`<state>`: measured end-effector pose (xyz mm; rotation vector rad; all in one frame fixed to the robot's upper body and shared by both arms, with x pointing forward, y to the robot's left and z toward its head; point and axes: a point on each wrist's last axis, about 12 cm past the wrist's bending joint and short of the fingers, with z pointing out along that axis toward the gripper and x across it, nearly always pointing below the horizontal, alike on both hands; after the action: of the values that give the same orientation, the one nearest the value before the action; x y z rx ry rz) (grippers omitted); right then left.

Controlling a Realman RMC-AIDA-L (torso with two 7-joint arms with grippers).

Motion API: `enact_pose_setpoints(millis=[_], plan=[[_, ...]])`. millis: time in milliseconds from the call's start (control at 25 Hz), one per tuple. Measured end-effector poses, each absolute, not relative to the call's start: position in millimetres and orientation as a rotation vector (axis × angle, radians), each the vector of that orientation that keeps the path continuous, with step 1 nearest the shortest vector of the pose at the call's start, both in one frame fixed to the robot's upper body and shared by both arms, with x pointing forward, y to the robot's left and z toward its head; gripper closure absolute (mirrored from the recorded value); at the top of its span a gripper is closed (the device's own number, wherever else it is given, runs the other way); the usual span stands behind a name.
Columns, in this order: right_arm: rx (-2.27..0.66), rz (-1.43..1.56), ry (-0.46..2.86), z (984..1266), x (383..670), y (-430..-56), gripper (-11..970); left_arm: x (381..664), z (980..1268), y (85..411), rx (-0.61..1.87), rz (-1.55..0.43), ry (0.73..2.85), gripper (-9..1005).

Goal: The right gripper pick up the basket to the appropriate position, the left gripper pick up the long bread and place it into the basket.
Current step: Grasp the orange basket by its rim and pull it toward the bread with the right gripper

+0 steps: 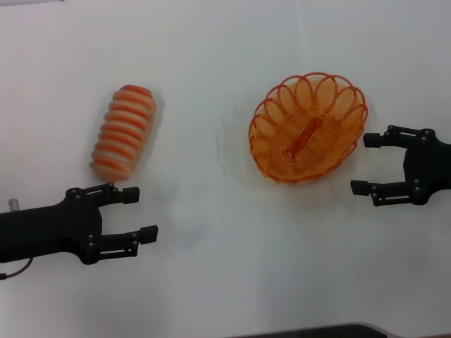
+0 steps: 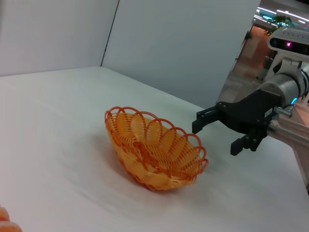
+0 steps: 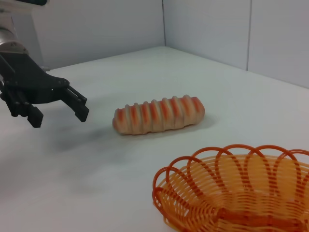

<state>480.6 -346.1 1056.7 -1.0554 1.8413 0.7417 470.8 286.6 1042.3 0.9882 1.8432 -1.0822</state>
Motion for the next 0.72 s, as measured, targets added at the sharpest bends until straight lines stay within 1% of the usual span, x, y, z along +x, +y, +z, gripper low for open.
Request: enact_pose_setpoints(millis=[520,720], plan=[[-1.054,0.740,1.838,1057.4,481.5,-346.2,14,471.7,1043.1,286.5,0.987,-1.077,1.834,185],[-1.013,0.731,1.817,1061.1,484.0,-348.0,14,473.2,1044.0,285.9,0.984,-1.071,1.824,185]])
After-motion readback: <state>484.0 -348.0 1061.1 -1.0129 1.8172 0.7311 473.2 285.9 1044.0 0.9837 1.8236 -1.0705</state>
